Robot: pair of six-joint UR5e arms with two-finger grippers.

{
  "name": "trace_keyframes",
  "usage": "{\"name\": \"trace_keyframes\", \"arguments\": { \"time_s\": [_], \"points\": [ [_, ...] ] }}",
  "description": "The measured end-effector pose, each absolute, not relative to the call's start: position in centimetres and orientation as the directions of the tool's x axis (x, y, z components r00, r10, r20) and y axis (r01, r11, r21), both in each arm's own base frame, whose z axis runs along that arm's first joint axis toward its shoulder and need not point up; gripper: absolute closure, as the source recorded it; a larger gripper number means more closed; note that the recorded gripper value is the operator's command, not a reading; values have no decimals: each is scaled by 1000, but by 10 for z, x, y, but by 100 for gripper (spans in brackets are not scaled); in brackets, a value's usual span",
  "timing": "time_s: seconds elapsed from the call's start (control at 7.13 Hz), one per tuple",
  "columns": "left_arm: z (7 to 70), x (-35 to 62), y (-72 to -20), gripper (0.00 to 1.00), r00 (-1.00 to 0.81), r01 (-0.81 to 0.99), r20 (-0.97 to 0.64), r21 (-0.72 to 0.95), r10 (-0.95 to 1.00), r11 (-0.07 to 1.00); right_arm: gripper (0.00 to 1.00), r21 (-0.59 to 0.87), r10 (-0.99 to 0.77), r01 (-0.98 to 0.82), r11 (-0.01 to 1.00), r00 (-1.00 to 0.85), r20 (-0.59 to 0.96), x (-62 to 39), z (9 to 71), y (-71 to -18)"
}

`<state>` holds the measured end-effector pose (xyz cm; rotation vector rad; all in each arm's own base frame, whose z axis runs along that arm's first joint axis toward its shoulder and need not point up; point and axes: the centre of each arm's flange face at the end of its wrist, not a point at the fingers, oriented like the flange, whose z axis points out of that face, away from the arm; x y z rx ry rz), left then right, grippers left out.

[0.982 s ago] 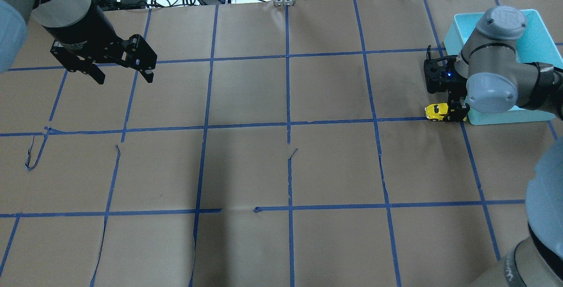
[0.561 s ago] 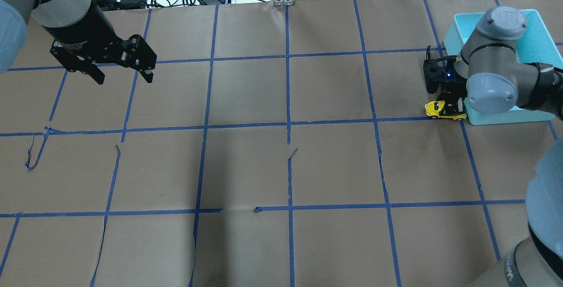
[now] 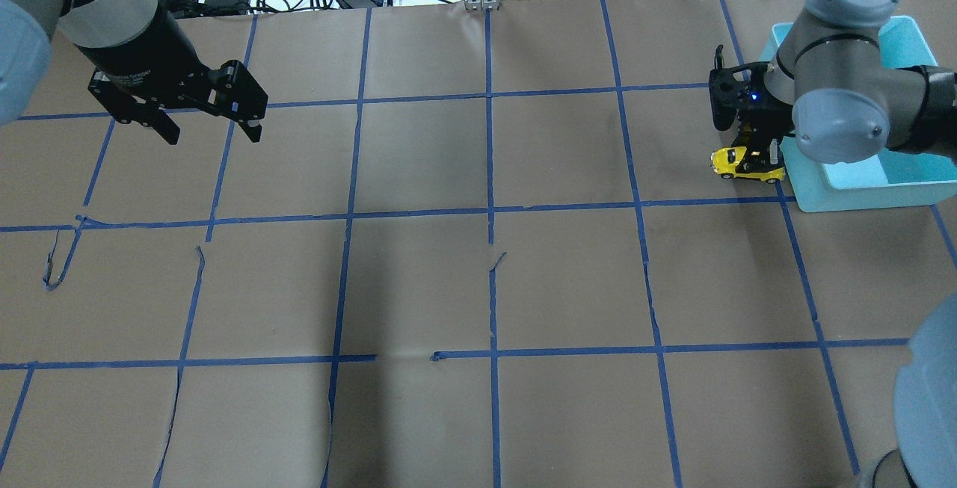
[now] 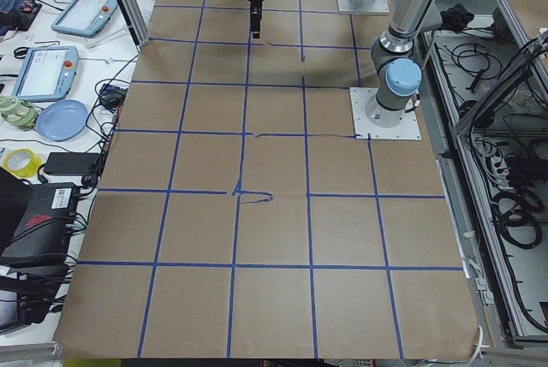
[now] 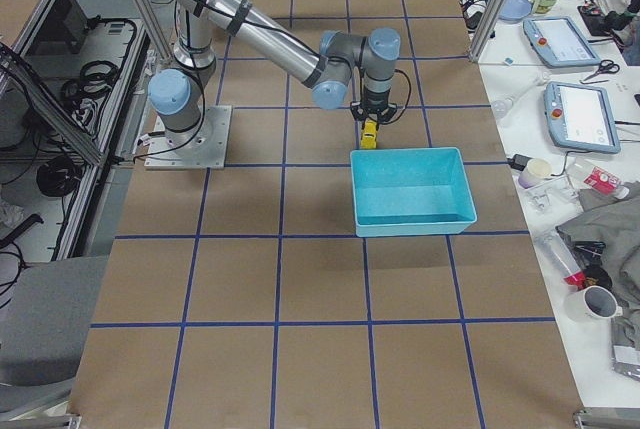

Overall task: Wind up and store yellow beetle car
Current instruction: 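Grasp the car with the right gripper and lift it over the bin, then lower the car into the blue bin and open the right gripper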

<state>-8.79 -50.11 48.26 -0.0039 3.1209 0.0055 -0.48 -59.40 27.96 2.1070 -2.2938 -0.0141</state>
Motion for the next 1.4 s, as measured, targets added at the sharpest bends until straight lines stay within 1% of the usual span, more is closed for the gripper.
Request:
{"name": "trace_keyframes", "arguments": {
  "time_s": [0.28,0.42,0.56,0.7,0.84,1.12,1.26,1.4],
  "points": [
    [481,-88,-503,0,-1000,-2,-22,7,-2,1000,100,23,-998,-997,69,-69,7,-4,354,-631],
    [481,-87,-503,0,-1000,-3,-24,5,-3,1000,100,34,-998,-997,70,-70,9,-24,372,-648],
    [481,-86,-504,0,-1000,-4,-25,2,-4,1000,100,44,-996,-995,85,-84,9,-59,377,-657],
    [480,-86,-506,0,-1000,-4,-25,-2,-4,1000,100,56,-997,-995,77,-76,12,-93,373,-663],
    [480,-86,-506,0,-1000,-4,-25,-7,-4,1000,100,78,-998,-995,58,-56,21,-128,356,-670],
    [481,-86,-506,0,-1000,-4,-26,-10,-5,1000,100,109,-998,-993,52,-47,47,-193,306,-684],
    [481,-86,-506,0,-1000,-3,-27,-9,-4,1000,100,110,-997,-993,52,-46,54,-206,284,-690],
    [481,-86,-506,0,-1000,-3,-29,-8,-3,1000,100,94,-998,-995,31,-25,59,-210,267,-692]
  ]
}}
